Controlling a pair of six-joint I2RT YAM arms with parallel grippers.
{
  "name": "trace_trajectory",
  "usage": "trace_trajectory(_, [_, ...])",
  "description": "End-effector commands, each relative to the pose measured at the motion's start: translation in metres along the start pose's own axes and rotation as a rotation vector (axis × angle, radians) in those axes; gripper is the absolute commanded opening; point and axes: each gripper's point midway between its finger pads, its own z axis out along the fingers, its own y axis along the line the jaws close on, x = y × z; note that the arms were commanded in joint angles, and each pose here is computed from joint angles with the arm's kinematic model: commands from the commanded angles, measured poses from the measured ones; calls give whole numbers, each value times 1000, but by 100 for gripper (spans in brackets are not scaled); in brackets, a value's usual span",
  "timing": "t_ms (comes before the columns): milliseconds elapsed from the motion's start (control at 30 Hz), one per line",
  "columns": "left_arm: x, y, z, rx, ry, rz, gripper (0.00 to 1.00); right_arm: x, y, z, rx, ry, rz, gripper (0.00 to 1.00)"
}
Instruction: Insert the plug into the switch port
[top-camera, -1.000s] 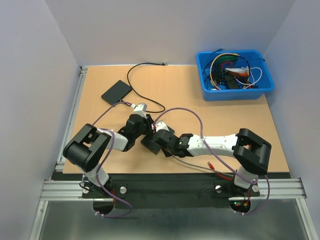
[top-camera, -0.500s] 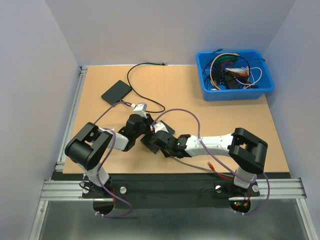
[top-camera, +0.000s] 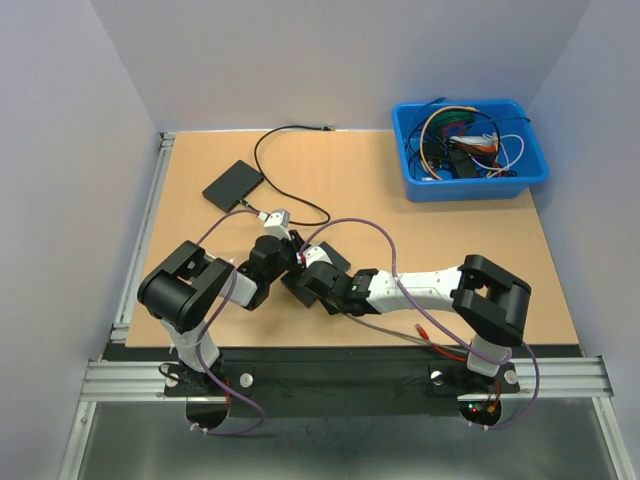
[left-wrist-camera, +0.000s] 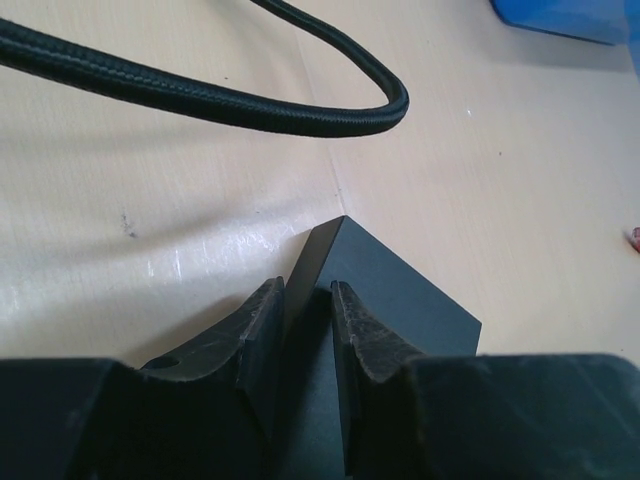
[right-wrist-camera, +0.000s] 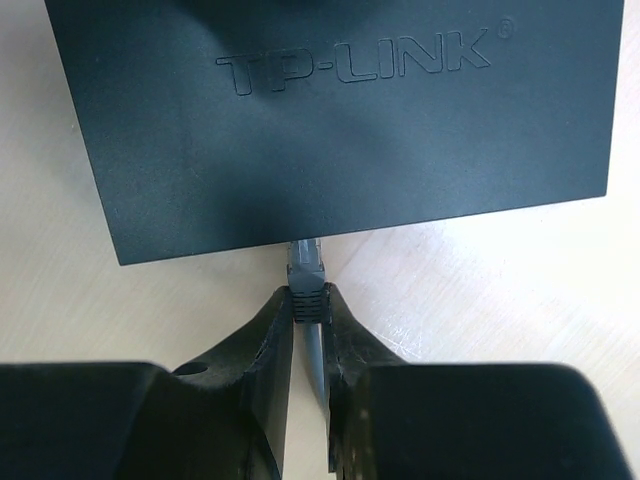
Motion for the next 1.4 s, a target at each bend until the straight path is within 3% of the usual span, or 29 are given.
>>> trace_trajectory(0, [100,14,-35,-33,348,-38,0,-91,17,-1,-55,-272,116,0])
trace_trajectory(500, [125,14,-53,-63,372,-59,0,-154,4,-31,-36,-446,189,0])
trace_trajectory(800, [133,17,-56,-75,381,-73,0,-194,5,-28,-84,-515,247,1])
trace_trajectory(1133, [141,15,-62,-56,389,-92,0,-199,-1,-11,-76,-536,303,1])
trace_trajectory(1367, [135,8,-61,-35,377,-96,0,-154,-2,-4,-102,-454,307,0])
